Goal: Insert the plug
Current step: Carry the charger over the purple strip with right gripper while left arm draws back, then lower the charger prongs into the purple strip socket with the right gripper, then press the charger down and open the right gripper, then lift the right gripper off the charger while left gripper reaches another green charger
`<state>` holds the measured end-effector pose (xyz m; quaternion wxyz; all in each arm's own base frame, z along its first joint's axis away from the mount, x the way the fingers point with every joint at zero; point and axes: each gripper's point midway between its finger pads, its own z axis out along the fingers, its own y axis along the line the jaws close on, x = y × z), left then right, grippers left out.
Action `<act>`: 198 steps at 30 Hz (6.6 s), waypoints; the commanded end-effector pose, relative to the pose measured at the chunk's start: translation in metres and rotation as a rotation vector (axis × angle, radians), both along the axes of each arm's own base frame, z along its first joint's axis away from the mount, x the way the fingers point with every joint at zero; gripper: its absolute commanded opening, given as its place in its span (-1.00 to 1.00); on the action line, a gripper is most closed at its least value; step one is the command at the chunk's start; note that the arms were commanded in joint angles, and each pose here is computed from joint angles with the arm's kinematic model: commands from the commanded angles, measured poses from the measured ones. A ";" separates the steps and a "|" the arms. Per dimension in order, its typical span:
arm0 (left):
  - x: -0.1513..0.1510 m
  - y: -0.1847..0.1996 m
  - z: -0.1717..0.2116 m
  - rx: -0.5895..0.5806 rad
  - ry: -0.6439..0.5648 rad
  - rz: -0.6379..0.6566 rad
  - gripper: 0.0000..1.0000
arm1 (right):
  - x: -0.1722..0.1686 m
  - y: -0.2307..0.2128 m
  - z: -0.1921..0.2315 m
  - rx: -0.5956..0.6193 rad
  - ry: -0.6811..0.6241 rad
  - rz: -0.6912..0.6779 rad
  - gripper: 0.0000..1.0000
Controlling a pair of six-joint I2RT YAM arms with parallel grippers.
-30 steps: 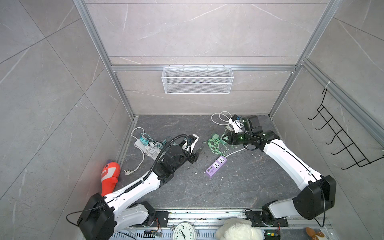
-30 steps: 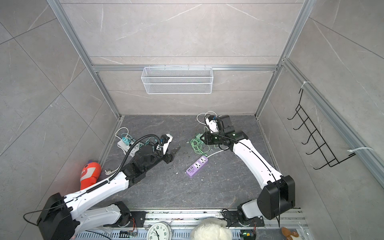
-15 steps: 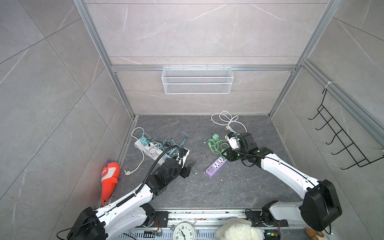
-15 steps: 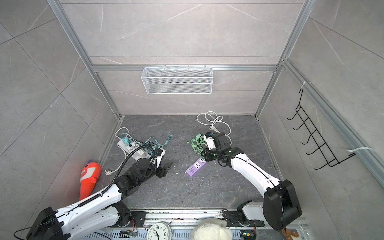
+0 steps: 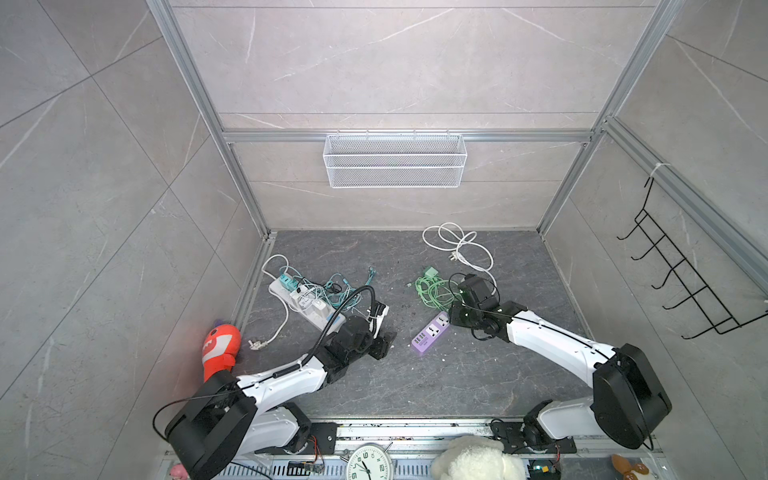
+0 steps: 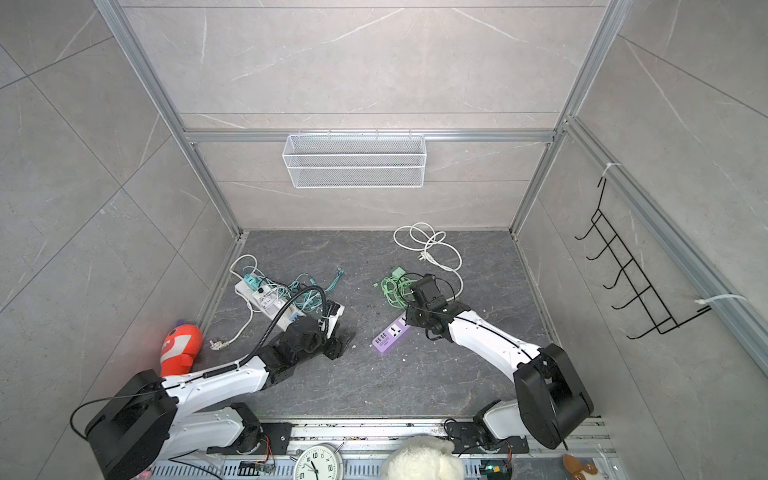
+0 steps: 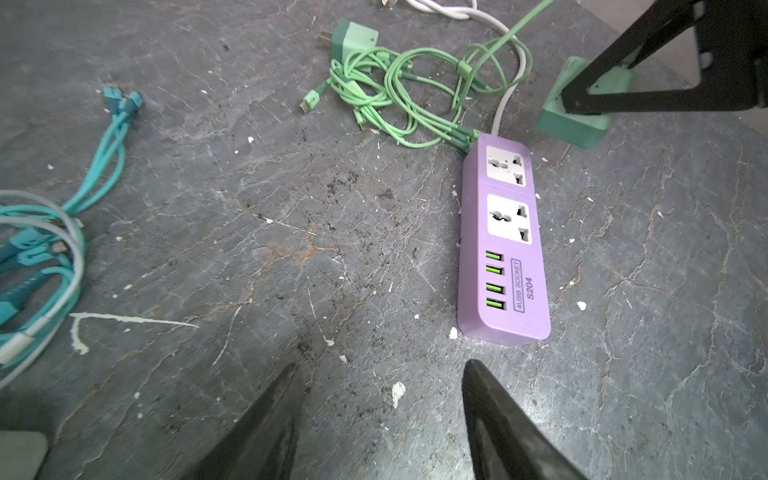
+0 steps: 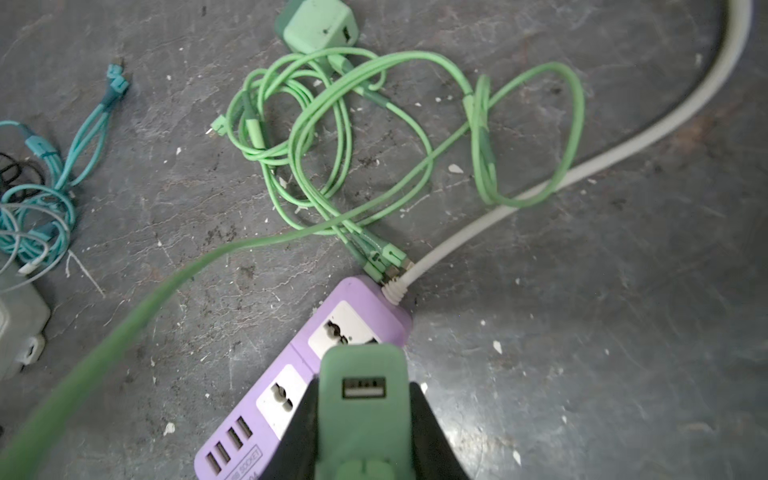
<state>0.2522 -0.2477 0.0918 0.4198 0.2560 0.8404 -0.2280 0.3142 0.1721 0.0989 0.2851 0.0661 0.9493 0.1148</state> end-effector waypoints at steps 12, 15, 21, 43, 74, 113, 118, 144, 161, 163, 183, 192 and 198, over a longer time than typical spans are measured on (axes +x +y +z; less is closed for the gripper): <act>-0.005 -0.021 0.047 -0.178 -0.083 -0.035 0.22 | -0.007 -0.003 0.010 -0.127 -0.102 -0.384 -0.89; -0.007 -0.012 0.051 -0.184 -0.084 0.000 0.22 | -0.009 -0.001 0.005 -0.138 -0.118 -0.438 -0.89; -0.012 0.009 0.049 -0.148 -0.071 0.067 0.24 | -0.007 0.010 -0.001 -0.162 -0.108 -0.475 -0.90; -0.015 0.039 0.049 -0.099 -0.119 0.154 0.28 | -0.001 0.015 -0.010 -0.235 -0.132 -0.539 -0.92; -0.021 0.045 0.064 -0.114 -0.103 0.163 0.27 | -0.004 0.018 -0.036 -0.285 -0.095 -0.635 -0.99; -0.016 0.083 0.096 -0.017 -0.172 0.310 0.37 | -0.012 0.049 -0.022 -0.217 -0.083 -0.603 -0.44; -0.012 0.081 0.092 -0.001 -0.171 0.310 0.38 | -0.011 0.049 -0.007 -0.201 -0.098 -0.592 -0.11; 0.120 -0.026 0.090 0.258 -0.179 0.214 0.64 | -0.059 -0.010 0.061 -0.203 -0.109 -0.328 0.30; 0.234 -0.153 0.038 0.166 0.044 0.037 0.61 | -0.020 -0.065 0.045 -0.187 -0.024 -0.188 0.35; 0.231 -0.162 0.026 0.185 0.093 -0.015 0.63 | -0.017 -0.065 0.038 -0.170 -0.004 -0.180 0.35; 0.238 -0.166 -0.027 0.295 0.147 -0.048 0.67 | -0.014 -0.070 0.018 -0.076 0.036 -0.138 0.31; 0.244 -0.175 -0.037 0.248 0.170 -0.026 0.66 | -0.016 -0.074 0.020 -0.074 0.031 -0.147 0.29; 0.251 -0.178 -0.042 0.230 0.159 -0.008 0.66 | -0.019 -0.077 0.020 -0.078 0.030 -0.151 0.29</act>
